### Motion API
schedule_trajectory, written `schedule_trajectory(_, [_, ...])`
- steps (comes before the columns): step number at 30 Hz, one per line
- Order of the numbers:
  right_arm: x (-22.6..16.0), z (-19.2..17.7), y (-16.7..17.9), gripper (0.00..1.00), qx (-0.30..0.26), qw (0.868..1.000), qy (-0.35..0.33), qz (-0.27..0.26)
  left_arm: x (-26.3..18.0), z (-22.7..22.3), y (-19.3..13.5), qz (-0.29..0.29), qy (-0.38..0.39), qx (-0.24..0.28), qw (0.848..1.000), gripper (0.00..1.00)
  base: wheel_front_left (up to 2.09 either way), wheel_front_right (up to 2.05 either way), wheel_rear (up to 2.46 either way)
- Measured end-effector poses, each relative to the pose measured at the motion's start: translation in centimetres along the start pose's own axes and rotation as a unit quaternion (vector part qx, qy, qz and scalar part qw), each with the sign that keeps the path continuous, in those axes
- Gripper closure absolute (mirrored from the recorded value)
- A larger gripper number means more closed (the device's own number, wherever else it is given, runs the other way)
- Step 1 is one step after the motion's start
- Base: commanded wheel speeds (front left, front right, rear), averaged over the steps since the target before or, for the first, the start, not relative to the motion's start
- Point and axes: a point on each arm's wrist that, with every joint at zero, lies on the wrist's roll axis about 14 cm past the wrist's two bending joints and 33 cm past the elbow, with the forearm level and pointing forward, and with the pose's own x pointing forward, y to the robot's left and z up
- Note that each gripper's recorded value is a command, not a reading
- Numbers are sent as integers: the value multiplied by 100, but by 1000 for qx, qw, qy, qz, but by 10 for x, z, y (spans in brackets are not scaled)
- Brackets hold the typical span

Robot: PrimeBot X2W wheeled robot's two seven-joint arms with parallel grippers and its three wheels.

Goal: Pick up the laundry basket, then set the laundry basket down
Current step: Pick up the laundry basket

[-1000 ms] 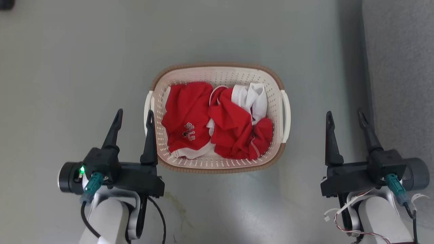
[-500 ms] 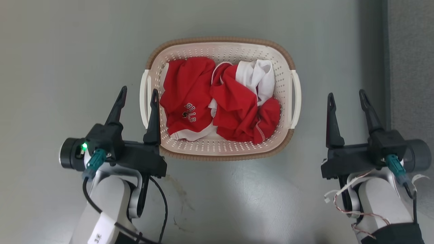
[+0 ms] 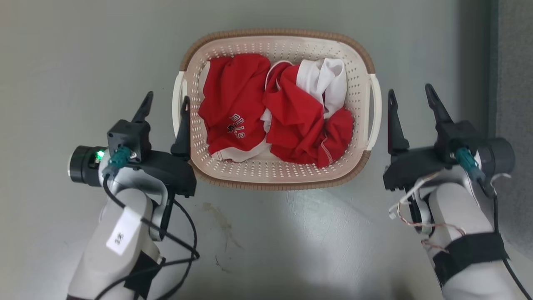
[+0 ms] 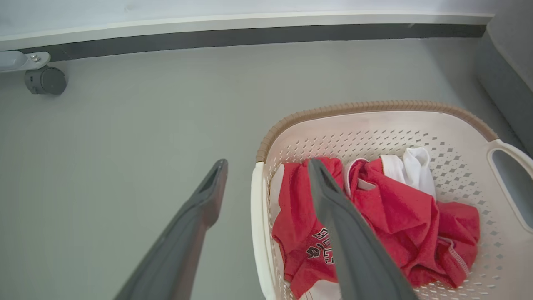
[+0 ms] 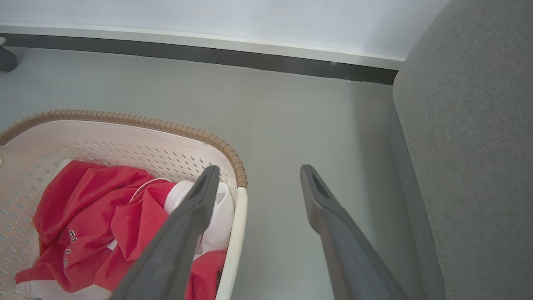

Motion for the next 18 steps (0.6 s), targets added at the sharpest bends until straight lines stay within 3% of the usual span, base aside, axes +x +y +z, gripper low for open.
schedule_trajectory(18, [37, -65, 8, 0, -9, 996, 91, 14, 30, -63, 16, 3, 106, 3, 994, 0, 0, 0, 0])
